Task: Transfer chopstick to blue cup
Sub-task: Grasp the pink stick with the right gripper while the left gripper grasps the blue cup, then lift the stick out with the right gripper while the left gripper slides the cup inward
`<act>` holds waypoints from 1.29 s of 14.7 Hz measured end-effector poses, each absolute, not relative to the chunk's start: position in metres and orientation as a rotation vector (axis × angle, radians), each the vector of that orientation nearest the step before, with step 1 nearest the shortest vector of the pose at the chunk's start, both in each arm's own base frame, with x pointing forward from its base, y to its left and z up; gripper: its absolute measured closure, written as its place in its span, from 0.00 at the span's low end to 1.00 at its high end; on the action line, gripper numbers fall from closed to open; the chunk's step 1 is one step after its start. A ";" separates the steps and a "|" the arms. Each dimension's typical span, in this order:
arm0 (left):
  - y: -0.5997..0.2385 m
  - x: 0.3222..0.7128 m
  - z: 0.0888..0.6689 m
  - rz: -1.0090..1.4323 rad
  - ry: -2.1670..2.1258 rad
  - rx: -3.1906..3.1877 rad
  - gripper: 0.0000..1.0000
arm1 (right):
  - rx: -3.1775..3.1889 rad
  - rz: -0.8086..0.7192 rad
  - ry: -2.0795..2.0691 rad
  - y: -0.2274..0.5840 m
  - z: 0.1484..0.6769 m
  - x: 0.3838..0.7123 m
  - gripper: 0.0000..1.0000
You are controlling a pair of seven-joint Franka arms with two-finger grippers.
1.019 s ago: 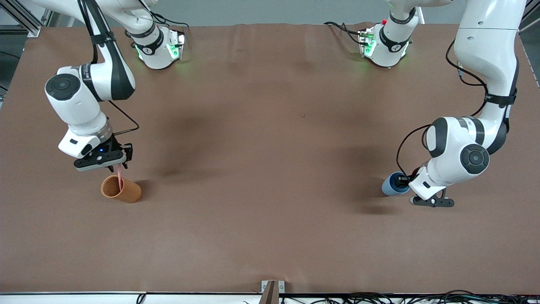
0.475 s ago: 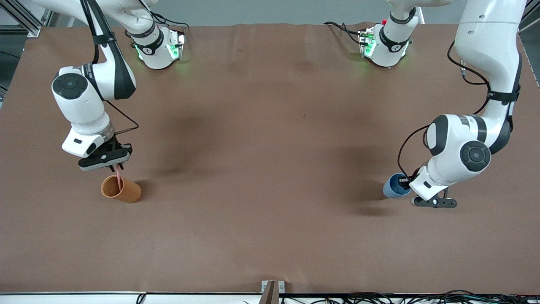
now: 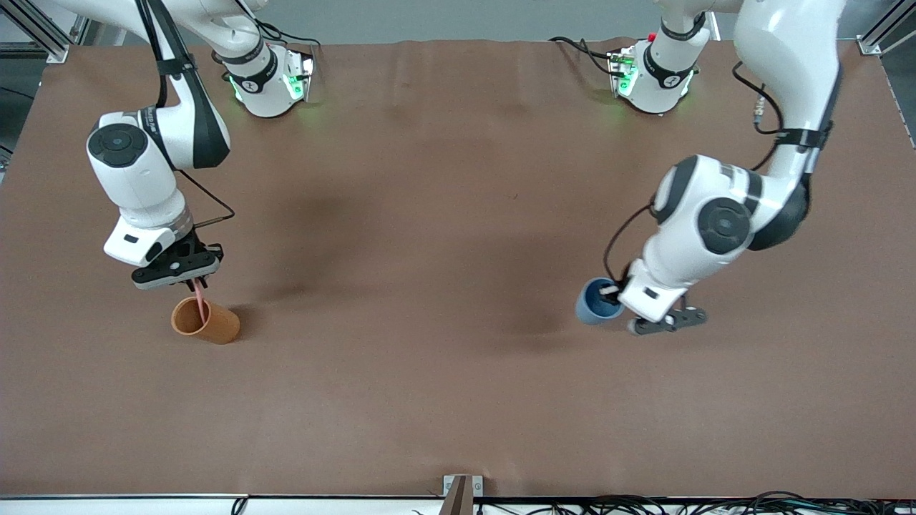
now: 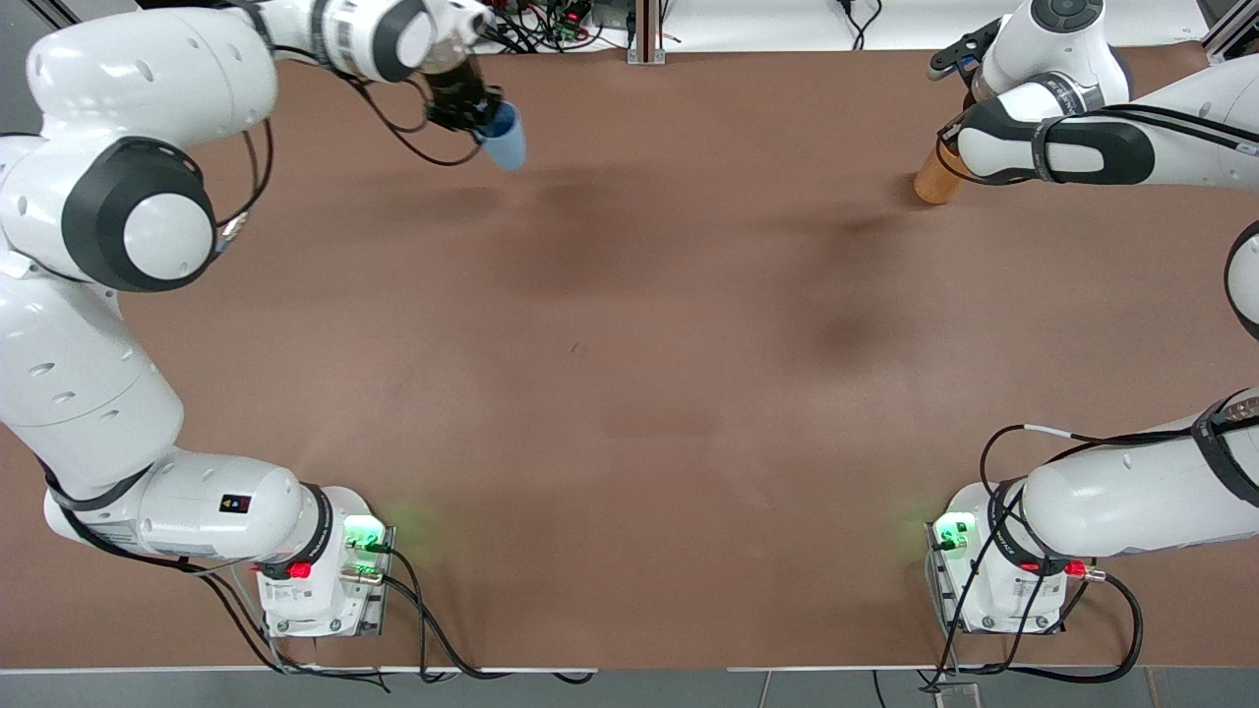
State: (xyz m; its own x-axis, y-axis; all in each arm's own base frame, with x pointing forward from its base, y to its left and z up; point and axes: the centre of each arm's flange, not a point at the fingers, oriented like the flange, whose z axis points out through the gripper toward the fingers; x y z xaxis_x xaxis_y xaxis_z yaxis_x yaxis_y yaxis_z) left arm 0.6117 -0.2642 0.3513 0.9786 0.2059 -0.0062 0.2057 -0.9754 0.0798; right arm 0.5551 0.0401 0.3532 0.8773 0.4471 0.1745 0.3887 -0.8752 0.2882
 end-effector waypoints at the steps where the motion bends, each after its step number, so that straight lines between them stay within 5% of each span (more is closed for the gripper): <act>1: -0.288 0.601 0.350 0.004 0.352 3.050 0.96 | 2.803 0.341 0.634 0.040 0.353 0.555 0.77; 7: -0.390 0.557 0.311 -0.025 0.469 3.068 0.96 | 2.805 0.302 0.631 0.039 0.349 0.552 0.78; 13: -0.422 0.547 0.270 -0.080 0.486 3.056 0.96 | 2.798 0.328 0.622 0.037 0.360 0.557 0.90; 19: -0.436 0.543 0.269 -0.056 0.512 3.012 0.96 | 2.762 0.201 0.523 0.035 0.442 0.587 0.90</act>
State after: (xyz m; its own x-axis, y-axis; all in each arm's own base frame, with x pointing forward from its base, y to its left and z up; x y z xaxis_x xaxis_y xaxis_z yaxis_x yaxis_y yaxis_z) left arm 0.5435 -0.4360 0.2687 0.9433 0.3280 -0.0504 0.3311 -0.9403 0.0783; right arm 0.5870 0.0346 0.4416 0.9230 0.3770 0.0774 0.3316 -0.8811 0.3372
